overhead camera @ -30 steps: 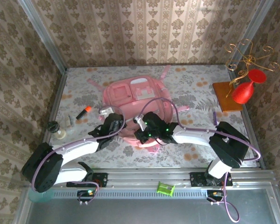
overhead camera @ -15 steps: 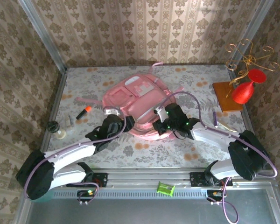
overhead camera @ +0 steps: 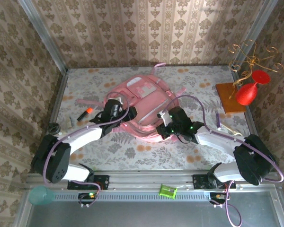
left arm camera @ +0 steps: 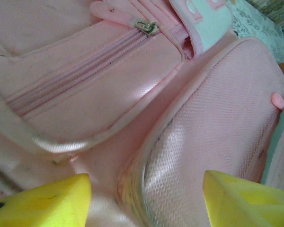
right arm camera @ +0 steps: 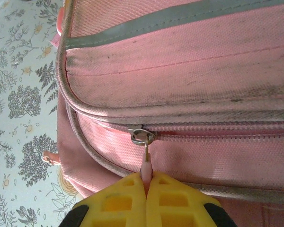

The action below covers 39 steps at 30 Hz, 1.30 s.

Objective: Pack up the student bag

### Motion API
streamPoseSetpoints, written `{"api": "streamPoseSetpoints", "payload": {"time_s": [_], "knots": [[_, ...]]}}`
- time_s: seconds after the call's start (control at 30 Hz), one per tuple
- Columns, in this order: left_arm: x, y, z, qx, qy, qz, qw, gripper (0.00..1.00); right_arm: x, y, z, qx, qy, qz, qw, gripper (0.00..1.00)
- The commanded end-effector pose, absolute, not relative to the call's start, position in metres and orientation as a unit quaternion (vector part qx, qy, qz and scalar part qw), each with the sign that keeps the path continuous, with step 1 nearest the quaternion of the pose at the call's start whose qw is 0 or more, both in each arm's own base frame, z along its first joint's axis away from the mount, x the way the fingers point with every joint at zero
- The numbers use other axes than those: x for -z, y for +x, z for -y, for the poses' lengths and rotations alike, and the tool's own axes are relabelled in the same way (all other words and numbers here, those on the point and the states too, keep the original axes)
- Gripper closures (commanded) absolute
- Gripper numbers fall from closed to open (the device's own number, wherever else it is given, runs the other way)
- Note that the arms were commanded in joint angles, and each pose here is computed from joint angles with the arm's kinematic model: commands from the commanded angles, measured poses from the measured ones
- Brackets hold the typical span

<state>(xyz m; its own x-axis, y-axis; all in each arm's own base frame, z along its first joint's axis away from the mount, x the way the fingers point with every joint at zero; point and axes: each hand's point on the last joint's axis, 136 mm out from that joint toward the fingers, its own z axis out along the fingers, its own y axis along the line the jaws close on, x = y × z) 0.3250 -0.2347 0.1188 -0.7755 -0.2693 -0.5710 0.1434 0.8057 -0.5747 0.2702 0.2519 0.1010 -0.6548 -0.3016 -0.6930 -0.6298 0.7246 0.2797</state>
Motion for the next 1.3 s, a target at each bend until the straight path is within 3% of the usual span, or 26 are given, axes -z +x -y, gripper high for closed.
{"api": "streamPoseSetpoints", "payload": {"time_s": [0.0,0.13,0.37,0.67,1.27], "knots": [[-0.112,0.322,0.252,0.331,-0.013,-0.892,0.308,0.43,-0.105,0.27,-0.253,-0.261,-0.269,-0.869,0.323,1.0],[-0.103,0.318,0.267,0.346,-0.006,-0.89,0.296,0.58,-0.106,0.267,-0.256,-0.268,-0.266,-0.869,0.321,1.0],[-0.1,0.318,0.268,0.354,-0.027,-0.884,0.304,1.0,-0.104,0.256,-0.262,-0.266,-0.268,-0.871,0.316,1.0],[-0.099,0.321,0.246,0.324,-0.091,-0.879,0.338,1.0,-0.104,0.242,-0.276,-0.272,-0.268,-0.868,0.318,1.0],[-0.121,0.312,0.248,0.353,-0.126,-0.855,0.359,1.0,-0.098,0.237,-0.344,-0.296,-0.252,-0.863,0.322,1.0]]}}
